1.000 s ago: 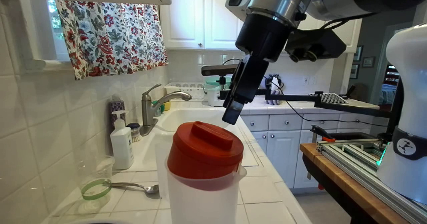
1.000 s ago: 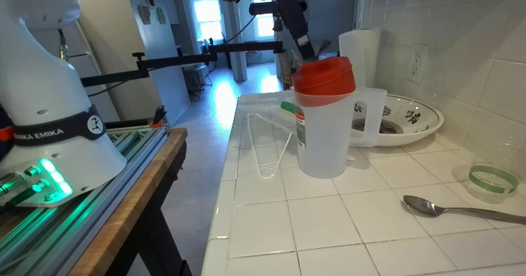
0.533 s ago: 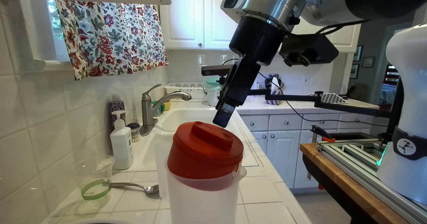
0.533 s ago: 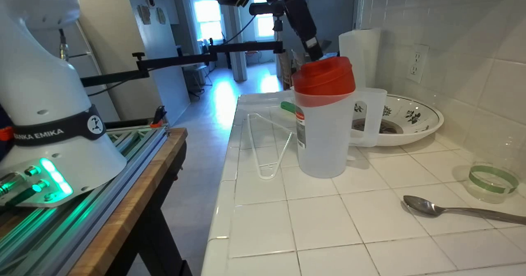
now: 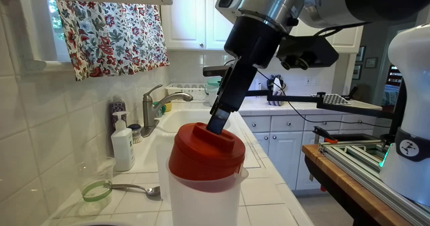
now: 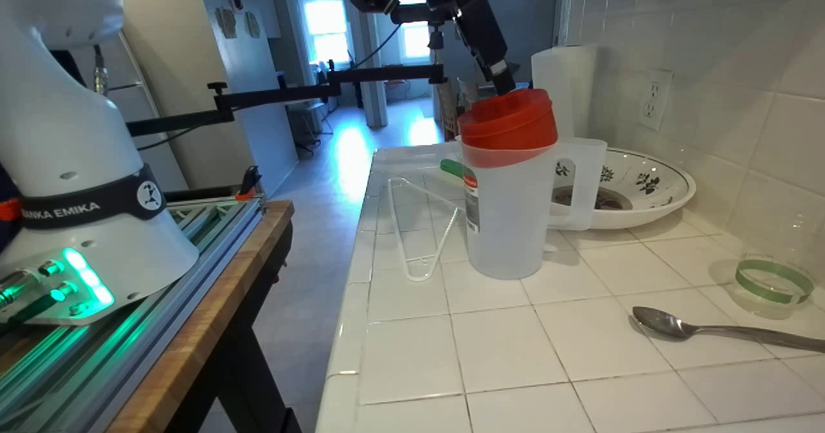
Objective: Remove the red lid from the clear container.
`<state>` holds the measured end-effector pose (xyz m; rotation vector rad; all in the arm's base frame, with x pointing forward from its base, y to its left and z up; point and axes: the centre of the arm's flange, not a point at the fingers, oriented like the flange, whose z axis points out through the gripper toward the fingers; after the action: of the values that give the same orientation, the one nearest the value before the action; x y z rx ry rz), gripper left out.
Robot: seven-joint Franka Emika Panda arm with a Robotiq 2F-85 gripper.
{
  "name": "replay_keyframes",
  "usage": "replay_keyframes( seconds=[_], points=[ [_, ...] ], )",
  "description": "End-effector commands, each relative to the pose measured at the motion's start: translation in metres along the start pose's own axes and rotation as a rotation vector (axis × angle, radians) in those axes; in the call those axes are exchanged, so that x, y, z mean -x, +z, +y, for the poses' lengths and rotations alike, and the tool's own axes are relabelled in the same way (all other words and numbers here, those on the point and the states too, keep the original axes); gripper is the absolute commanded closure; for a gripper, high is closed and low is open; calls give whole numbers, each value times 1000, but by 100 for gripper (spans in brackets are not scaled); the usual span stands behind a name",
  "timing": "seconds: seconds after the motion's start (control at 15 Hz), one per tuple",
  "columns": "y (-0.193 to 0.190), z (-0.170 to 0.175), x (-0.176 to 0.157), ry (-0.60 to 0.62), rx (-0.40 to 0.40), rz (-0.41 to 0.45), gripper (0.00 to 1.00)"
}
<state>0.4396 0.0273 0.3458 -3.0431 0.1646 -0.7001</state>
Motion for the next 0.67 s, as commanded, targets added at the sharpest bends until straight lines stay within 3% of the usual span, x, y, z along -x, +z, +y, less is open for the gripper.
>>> replay_keyframes(
  seconds=[0.0, 0.6],
  points=[
    [-2, -5, -10, -30, -17, 18, 0],
    [-4, -2, -8, -18, -3, 5, 0]
  ],
)
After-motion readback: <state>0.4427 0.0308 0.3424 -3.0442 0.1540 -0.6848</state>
